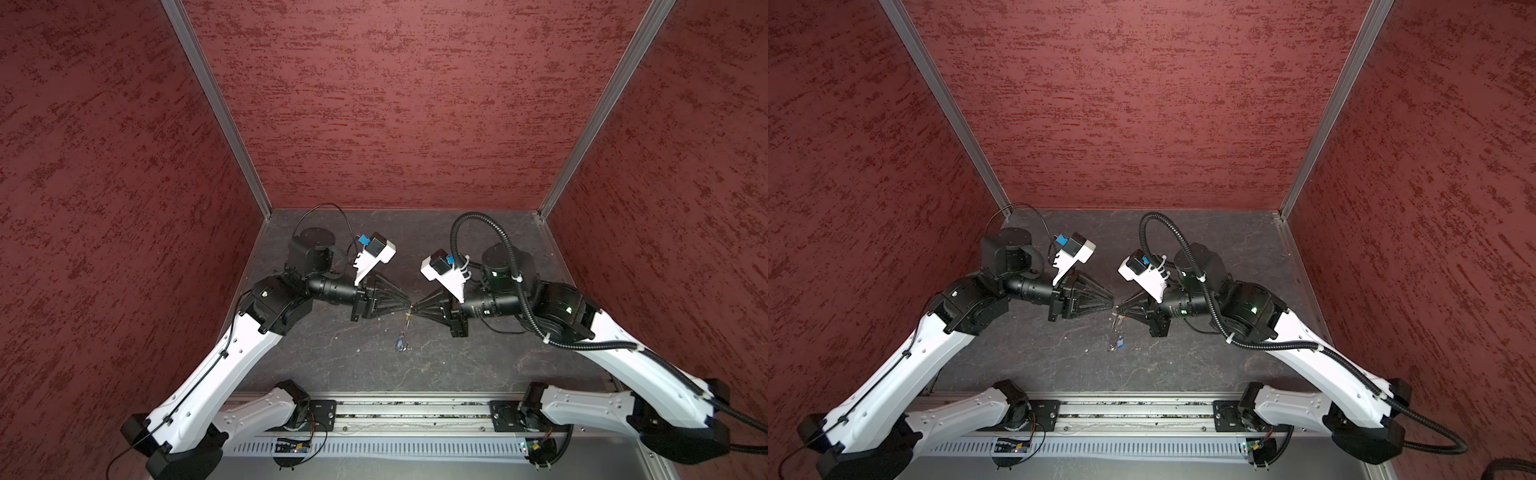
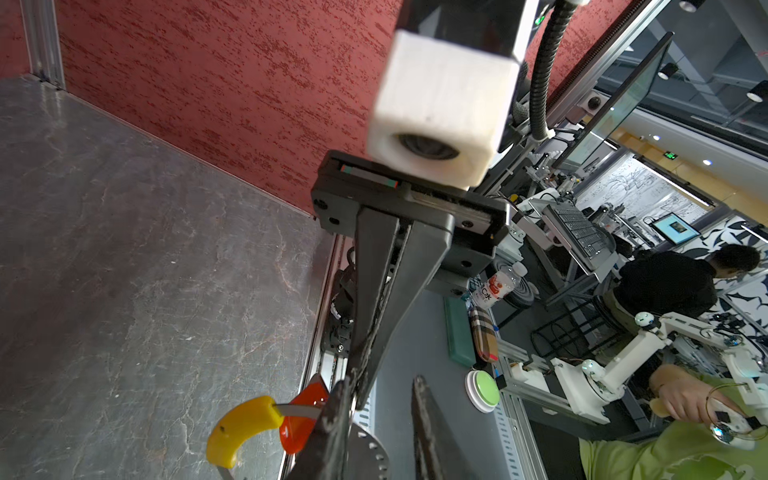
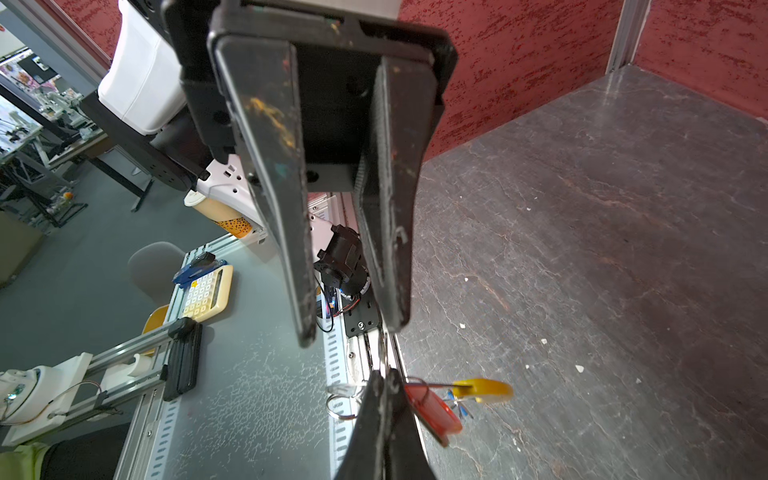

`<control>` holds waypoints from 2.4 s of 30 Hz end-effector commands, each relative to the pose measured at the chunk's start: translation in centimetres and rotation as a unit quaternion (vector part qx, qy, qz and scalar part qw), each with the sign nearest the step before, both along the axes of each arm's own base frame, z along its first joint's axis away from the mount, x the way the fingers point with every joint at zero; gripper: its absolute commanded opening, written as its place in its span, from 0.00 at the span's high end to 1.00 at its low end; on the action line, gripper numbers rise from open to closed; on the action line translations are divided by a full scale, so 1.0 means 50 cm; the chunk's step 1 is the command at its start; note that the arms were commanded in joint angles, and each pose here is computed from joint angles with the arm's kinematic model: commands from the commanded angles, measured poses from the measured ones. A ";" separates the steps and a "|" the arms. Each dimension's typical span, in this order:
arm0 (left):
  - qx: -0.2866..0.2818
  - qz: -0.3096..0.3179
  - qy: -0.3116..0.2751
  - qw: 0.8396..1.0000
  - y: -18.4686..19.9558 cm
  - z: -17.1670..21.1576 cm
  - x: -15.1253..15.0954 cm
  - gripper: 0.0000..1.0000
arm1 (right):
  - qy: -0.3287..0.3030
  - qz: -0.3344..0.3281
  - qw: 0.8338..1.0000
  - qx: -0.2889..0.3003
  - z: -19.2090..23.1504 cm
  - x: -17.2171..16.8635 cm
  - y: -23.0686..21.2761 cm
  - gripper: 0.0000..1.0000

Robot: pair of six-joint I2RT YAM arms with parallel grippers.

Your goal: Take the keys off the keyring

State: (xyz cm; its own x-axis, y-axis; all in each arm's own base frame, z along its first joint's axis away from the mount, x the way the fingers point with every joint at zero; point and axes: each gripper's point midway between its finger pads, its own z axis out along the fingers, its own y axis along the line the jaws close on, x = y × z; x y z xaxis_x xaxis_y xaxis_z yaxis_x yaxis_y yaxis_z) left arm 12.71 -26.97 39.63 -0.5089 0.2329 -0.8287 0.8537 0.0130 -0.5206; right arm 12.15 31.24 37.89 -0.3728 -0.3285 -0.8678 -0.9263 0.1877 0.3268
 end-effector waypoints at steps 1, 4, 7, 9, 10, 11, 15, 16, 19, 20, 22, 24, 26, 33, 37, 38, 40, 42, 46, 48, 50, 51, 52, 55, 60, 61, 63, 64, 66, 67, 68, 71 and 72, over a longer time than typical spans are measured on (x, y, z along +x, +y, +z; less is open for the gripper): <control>0.008 -0.017 0.000 1.000 0.003 -0.002 -0.016 0.76 | -0.031 0.000 0.999 0.006 0.030 -0.001 -0.008 1.00; 0.012 -0.013 -0.002 1.000 0.002 -0.006 -0.012 0.76 | -0.033 0.002 0.999 0.010 0.037 -0.002 -0.007 1.00; 0.012 -0.014 -0.001 1.000 0.000 -0.008 -0.010 0.75 | -0.033 0.003 0.999 0.011 0.040 -0.002 -0.006 1.00; 0.010 -0.016 -0.003 1.000 -0.001 -0.006 -0.011 0.77 | -0.034 0.001 0.999 0.011 0.039 0.001 -0.004 1.00; 0.009 -0.017 -0.005 1.000 -0.002 -0.006 -0.012 0.78 | -0.035 0.000 0.999 0.010 0.038 0.003 -0.004 1.00; 0.008 -0.017 -0.006 1.000 -0.002 -0.005 -0.011 0.80 | -0.035 -0.001 0.999 0.009 0.037 0.004 -0.002 1.00; 0.009 -0.018 -0.008 1.000 -0.003 -0.006 -0.012 0.82 | -0.035 -0.007 0.999 0.010 0.037 0.010 0.002 1.00; 0.010 -0.017 -0.008 1.000 -0.004 -0.007 -0.011 0.82 | -0.035 -0.009 0.999 0.012 0.039 0.012 0.002 1.00; 0.014 -0.018 -0.007 1.000 -0.004 -0.012 -0.011 0.82 | -0.037 -0.015 0.999 0.015 0.044 0.016 0.002 1.00; 0.016 -0.017 -0.008 1.000 -0.004 -0.014 -0.011 0.82 | -0.038 -0.017 0.999 0.017 0.045 0.018 0.002 1.00; 0.017 -0.016 -0.009 1.000 -0.004 -0.015 -0.010 0.82 | -0.041 -0.023 0.999 0.017 0.047 0.022 0.001 1.00; 0.018 -0.016 -0.009 1.000 -0.004 -0.017 -0.011 0.83 | -0.043 -0.026 0.999 0.019 0.049 0.023 0.001 1.00; 0.019 -0.015 -0.011 1.000 -0.005 -0.018 -0.009 0.85 | -0.042 -0.027 0.999 0.020 0.050 0.025 0.002 1.00; 0.019 -0.014 -0.015 1.000 -0.008 -0.020 -0.007 0.96 | -0.041 -0.026 0.998 0.032 0.058 0.027 0.010 1.00; 0.014 -0.017 -0.016 1.000 -0.010 -0.019 -0.008 0.99 | -0.040 -0.027 0.998 0.039 0.062 0.028 0.012 1.00; 0.012 -0.016 -0.019 1.000 -0.010 -0.018 -0.008 1.00 | -0.042 -0.026 0.998 0.043 0.067 0.027 0.012 1.00; 0.006 -0.013 -0.027 1.000 -0.009 -0.016 -0.007 1.00 | -0.044 -0.025 0.997 0.050 0.072 0.026 0.012 1.00; -0.006 0.002 -0.046 0.999 -0.004 -0.007 -0.002 1.00 | -0.051 -0.032 0.997 0.057 0.075 0.029 0.009 1.00; -0.044 0.027 -0.074 0.996 0.012 0.025 0.006 1.00 | -0.072 -0.049 0.993 0.079 0.089 0.031 -0.006 0.82; -0.061 0.042 -0.088 0.993 0.019 0.038 0.011 1.00 | -0.083 -0.051 0.990 0.098 0.100 0.027 -0.014 0.67; -0.079 0.055 -0.104 0.990 0.026 0.052 0.014 1.00 | -0.094 -0.053 0.986 0.123 0.110 0.022 -0.022 0.57; -0.087 0.058 -0.110 0.988 0.029 0.058 0.012 1.00 | -0.098 -0.055 0.985 0.135 0.114 0.020 -0.026 0.55; -0.096 0.062 -0.116 0.987 0.030 0.063 0.012 1.00 | -0.102 -0.055 0.982 0.146 0.115 0.016 -0.028 0.52; -0.115 0.066 -0.127 0.983 0.033 0.075 0.011 1.00 | -0.103 -0.045 0.978 0.177 0.111 0.007 -0.029 0.47; -0.134 0.064 -0.130 0.980 0.033 0.086 0.008 1.00 | -0.082 0.003 0.978 0.191 0.084 -0.015 -0.004 0.43; -0.135 0.061 -0.129 0.981 0.033 0.086 0.006 1.00 | -0.078 0.010 0.979 0.189 0.077 -0.016 0.002 0.42; -0.135 0.058 -0.127 0.981 0.032 0.086 0.004 1.00 | -0.075 0.014 0.979 0.186 0.069 -0.013 0.009 0.42; -0.136 0.058 -0.126 0.981 0.031 0.086 0.003 1.00 | -0.076 0.013 0.980 0.185 0.068 -0.010 0.012 0.42; -0.135 0.065 -0.127 0.980 0.033 0.086 0.005 1.00 | -0.079 0.013 0.980 0.184 0.067 -0.007 0.015 0.46; -0.135 0.068 -0.127 0.980 0.034 0.085 0.006 1.00 | -0.080 0.013 0.979 0.186 0.069 -0.008 0.015 0.47; -0.135 0.073 -0.128 0.980 0.035 0.085 0.007 1.00 | -0.081 0.013 0.979 0.186 0.069 -0.007 0.015 0.50; -0.136 0.078 -0.131 0.979 0.038 0.083 0.006 1.00 | -0.083 0.014 0.979 0.187 0.072 -0.008 0.015 0.59; -0.136 0.080 -0.132 0.979 0.040 0.084 0.006 1.00 | -0.082 0.013 0.979 0.187 0.072 -0.007 0.015 0.62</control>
State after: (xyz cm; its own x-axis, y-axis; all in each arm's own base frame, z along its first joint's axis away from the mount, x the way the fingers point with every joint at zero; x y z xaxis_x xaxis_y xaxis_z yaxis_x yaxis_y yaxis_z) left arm 13.13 -25.25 43.03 -0.3159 -0.0464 -0.9477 0.9474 0.0395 -0.3177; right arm 12.35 32.13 39.97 -0.2550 -0.0259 -0.9666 -0.9634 0.0921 0.2517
